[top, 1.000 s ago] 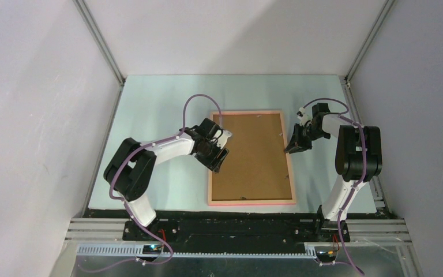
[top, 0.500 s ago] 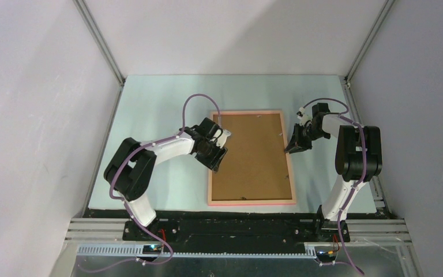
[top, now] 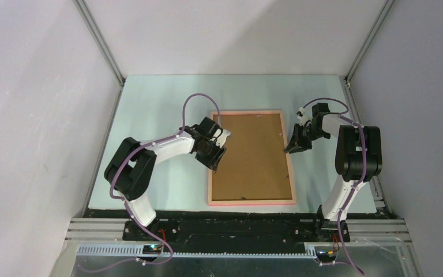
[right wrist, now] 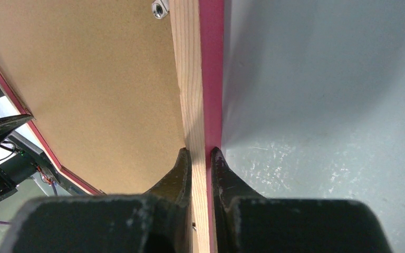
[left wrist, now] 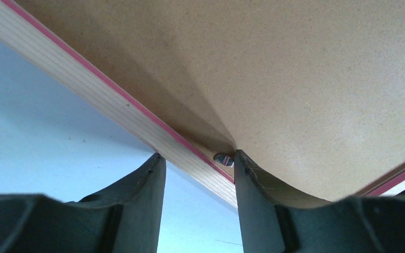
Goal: Put the photo into the frame
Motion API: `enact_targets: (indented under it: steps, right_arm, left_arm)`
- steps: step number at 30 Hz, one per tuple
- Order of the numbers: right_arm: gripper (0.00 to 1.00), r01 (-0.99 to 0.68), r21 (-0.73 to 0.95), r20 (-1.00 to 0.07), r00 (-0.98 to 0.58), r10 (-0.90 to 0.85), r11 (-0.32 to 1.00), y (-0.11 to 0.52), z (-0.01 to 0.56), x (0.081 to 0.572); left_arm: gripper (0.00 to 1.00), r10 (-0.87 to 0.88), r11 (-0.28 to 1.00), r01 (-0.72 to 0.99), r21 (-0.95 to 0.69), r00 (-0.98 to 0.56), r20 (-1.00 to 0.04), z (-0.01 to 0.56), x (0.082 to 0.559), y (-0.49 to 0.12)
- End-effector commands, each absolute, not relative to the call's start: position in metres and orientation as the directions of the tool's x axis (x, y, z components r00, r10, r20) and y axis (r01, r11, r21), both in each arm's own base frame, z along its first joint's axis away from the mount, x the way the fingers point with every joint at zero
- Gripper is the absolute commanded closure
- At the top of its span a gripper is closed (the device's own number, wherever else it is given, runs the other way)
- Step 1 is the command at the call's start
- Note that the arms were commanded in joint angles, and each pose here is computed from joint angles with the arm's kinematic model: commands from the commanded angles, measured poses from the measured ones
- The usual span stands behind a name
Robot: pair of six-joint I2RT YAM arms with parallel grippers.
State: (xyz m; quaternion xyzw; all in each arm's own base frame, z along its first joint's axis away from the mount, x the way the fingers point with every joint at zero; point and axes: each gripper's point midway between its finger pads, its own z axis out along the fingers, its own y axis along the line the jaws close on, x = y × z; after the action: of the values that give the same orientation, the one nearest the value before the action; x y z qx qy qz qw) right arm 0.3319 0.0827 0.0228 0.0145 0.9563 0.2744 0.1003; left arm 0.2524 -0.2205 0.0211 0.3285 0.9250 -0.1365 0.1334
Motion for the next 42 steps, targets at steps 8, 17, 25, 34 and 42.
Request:
enact_targets:
  steps: [8, 17, 25, 34, 42]
  right_arm:
    - [1.00, -0.079, 0.510, -0.258, -0.964, 0.064, 0.856, 0.085, 0.022, 0.351]
    - [1.00, -0.081, 0.510, -0.258, -0.964, 0.062, 0.856, 0.086, 0.021, 0.351]
    - [1.00, -0.080, 0.512, -0.253, -0.965, 0.062, 0.856, 0.086, 0.021, 0.351]
    - [1.00, -0.079, 0.510, -0.251, -0.966, 0.061, 0.856, 0.086, 0.019, 0.350]
    - [1.00, -0.079, 0.510, -0.252, -0.966, 0.061, 0.857, 0.086, 0.020, 0.351]
  left_arm:
    - [0.86, 0.653, 0.663, 0.726, -0.184, -0.681, -0.331, 0.022, 0.239, -0.228]
    - [0.88, 0.667, 0.650, 0.732, -0.204, -0.679, -0.307, 0.021, 0.235, -0.228]
    - [0.62, 0.636, 0.656, 0.718, -0.232, -0.692, -0.343, 0.033, 0.241, -0.236]
    - [0.42, 0.549, 0.682, 0.654, -0.327, -0.754, -0.360, 0.043, 0.258, -0.240]
    - [0.44, 0.522, 0.746, 0.612, -0.263, -0.783, -0.339, 0.032, 0.276, -0.233]
